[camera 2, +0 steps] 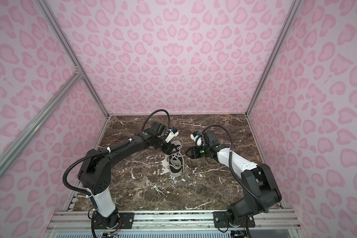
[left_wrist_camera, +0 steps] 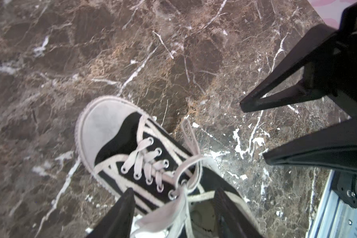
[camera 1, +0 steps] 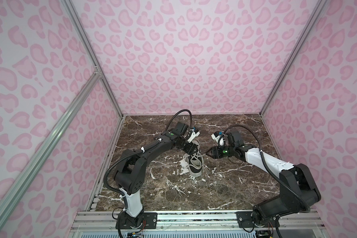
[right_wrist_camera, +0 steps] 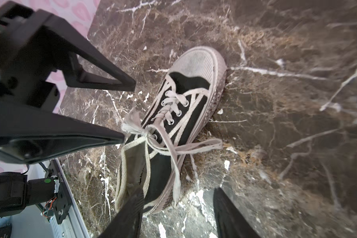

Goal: Tie the shoes

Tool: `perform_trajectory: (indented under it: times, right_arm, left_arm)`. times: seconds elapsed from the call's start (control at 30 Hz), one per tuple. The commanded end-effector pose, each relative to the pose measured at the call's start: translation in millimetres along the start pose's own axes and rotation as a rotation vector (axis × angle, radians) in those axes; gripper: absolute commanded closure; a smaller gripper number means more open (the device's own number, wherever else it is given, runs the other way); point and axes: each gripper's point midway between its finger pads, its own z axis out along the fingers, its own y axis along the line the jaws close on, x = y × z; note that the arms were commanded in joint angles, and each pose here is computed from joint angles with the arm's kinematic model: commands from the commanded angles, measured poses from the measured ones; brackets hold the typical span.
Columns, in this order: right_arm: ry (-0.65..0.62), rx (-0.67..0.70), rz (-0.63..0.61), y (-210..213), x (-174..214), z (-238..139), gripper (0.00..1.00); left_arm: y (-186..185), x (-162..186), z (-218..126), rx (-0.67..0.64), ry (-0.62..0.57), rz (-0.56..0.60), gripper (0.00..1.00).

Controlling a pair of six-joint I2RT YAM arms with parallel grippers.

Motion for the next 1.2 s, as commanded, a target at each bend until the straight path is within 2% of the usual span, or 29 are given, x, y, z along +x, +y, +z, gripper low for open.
perform_trajectory:
  times: [0.0, 0.2, 0.5, 0.6, 0.7, 0.8, 0.97, 1.07, 1.17]
  right_arm:
    - [0.030, 0.026, 0.050, -5.6, 12.3, 11.8, 0.46]
    - [0.042, 0.001, 0.061, -2.3, 19.2, 19.6, 0.48]
    - [0.061, -0.044, 0.079, 0.6, 26.6, 34.9, 0.49]
    - [0.053, -0.058, 0.084, 0.5, 25.2, 39.6, 0.50]
    - [0.062, -0.044, 0.090, -2.1, 26.4, 45.8, 0.50]
    - [0.076, -0.032, 0.070, -1.5, 28.7, 52.1, 0.51]
    - [0.085, -0.024, 0.051, -1.2, 26.4, 55.2, 0.65]
    - [0.090, -0.022, 0.037, 0.0, 23.8, 52.9, 0.81]
    - [0.101, -0.010, 0.020, 0.6, 23.9, 50.3, 0.93]
  left_arm:
    - [1.7, 12.2, -5.8, 0.041, -0.034, -0.064, 0.39]
    - [9.3, 29.3, -6.0, 0.082, -0.084, -0.142, 0.42]
    - [22.5, 42.2, 11.0, 0.067, -0.057, -0.139, 0.47]
    - [25.5, 39.6, 11.2, 0.062, -0.061, -0.136, 0.55]
    - [31.2, 40.0, 11.0, 0.037, -0.053, -0.134, 0.71]
    - [33.7, 39.5, 9.1, 0.023, -0.050, -0.126, 0.77]
    - [36.2, 37.2, 4.4, 0.001, -0.039, -0.118, 0.79]
    - [38.8, 36.8, 1.7, -0.020, -0.027, -0.112, 0.79]
    - [40.0, 35.3, -0.7, -0.031, -0.019, -0.104, 0.79]
